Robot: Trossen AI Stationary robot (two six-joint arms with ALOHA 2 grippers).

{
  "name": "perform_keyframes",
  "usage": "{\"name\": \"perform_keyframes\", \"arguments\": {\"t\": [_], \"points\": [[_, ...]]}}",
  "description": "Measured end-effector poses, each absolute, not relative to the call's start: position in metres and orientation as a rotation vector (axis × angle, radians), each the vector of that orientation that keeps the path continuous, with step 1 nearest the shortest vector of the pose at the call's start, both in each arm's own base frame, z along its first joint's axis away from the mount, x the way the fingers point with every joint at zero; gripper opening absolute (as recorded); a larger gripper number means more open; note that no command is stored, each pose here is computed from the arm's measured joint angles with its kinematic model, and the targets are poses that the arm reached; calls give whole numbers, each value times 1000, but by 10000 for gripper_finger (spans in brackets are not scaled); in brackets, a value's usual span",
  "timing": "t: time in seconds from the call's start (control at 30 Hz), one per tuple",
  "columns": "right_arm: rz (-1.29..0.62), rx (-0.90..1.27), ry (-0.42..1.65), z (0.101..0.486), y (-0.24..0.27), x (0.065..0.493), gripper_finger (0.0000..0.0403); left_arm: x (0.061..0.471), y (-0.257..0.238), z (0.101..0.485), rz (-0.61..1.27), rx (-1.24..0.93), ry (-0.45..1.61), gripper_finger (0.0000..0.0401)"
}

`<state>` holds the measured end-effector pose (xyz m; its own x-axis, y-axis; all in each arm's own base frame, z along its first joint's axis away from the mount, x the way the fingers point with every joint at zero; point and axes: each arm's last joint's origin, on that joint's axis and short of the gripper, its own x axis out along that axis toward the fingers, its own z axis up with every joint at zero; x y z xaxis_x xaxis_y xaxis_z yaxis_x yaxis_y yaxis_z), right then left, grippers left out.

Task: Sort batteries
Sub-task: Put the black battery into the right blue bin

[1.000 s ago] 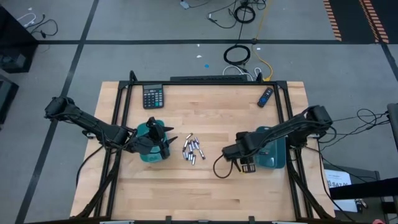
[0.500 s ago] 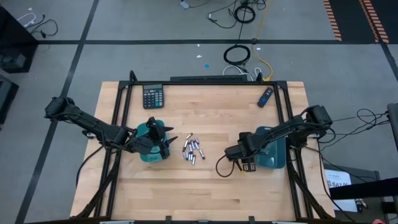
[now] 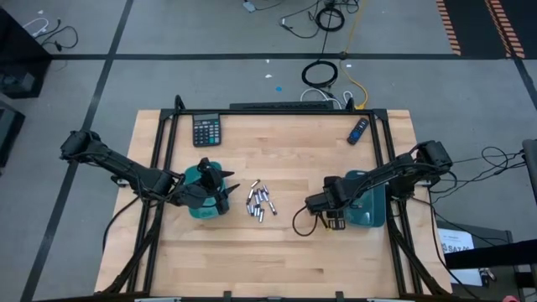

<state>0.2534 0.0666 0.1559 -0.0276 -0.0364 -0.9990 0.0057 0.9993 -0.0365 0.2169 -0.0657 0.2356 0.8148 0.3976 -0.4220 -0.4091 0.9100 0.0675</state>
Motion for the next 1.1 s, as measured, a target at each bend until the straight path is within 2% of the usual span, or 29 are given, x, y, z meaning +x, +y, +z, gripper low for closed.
{"name": "perform_keyframes", "arguments": {"t": [0.37, 0.73, 0.97, 1.1], "points": [[-63, -28, 1616, 147, 55, 260, 141, 217, -66, 236, 429, -29, 444, 214], [-14, -52, 1630, 141, 52, 256, 140, 217, -66, 235, 428, -26, 448, 214], [14, -71, 1652, 129, 50, 244, 116, 217, -66, 235, 428, -24, 451, 214], [52, -103, 1647, 128, 50, 245, 83, 217, -66, 235, 428, -24, 450, 214]]}}
